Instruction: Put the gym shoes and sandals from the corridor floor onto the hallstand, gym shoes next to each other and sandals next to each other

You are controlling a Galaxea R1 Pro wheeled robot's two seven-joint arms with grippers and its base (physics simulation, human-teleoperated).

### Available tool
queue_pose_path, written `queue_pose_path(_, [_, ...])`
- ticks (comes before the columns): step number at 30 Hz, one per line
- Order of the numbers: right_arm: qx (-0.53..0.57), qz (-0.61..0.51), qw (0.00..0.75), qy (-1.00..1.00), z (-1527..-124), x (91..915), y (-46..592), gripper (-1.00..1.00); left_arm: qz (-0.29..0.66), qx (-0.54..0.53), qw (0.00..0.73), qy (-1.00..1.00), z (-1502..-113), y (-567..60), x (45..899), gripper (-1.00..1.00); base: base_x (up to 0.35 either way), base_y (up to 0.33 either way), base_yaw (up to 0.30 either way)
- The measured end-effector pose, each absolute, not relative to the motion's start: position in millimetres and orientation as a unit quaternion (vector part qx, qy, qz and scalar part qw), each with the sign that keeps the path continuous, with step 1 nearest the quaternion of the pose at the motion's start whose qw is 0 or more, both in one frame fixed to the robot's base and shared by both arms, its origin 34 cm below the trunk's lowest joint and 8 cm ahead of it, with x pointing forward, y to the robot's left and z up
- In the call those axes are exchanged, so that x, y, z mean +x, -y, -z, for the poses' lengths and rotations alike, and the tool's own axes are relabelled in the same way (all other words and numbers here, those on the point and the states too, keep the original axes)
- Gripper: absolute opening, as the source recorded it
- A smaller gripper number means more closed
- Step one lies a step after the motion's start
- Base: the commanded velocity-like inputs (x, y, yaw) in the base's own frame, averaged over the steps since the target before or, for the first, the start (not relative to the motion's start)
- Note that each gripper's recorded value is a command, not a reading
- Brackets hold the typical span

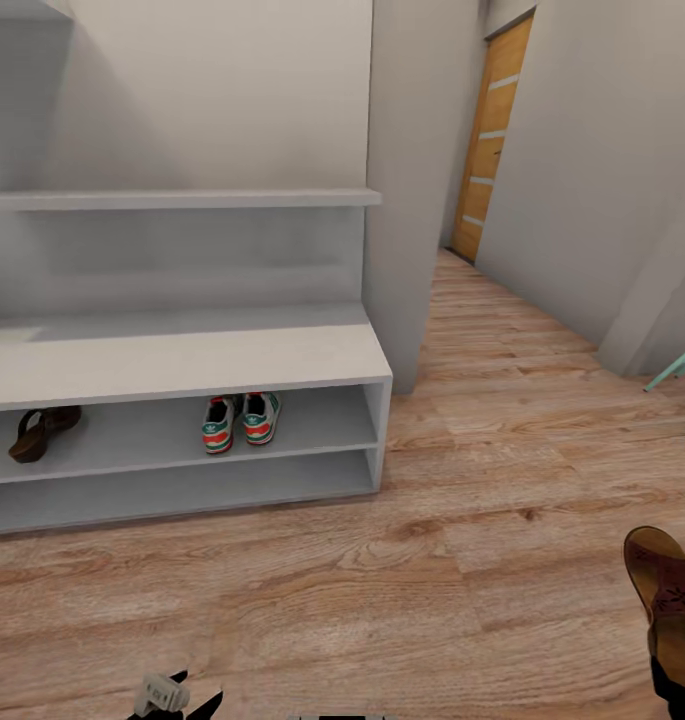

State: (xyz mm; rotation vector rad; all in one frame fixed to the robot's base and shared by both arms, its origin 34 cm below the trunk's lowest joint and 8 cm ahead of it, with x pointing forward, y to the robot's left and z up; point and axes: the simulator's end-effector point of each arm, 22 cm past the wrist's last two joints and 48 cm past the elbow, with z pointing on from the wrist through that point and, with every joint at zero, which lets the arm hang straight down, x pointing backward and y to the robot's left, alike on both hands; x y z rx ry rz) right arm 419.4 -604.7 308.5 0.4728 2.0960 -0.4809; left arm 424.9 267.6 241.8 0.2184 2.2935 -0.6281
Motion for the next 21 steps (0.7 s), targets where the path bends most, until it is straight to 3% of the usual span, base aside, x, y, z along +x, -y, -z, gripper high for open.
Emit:
queue_pose_path(8, [0.197, 0.188, 0.453, -0.849, -304, 421, 594, -1.0, 0.247, 0.084, 0.369, -0.892, -243, -268, 425, 1.0, 0.0, 0.025, 0.0])
queue_pose_path(21, [0.199, 0.186, 0.449, -0.851, -300, 418, 591, -1.0, 0.243, 0.087, 0.373, -0.891, -245, -273, 428, 1.0, -0.041, 0.283, 0.0])
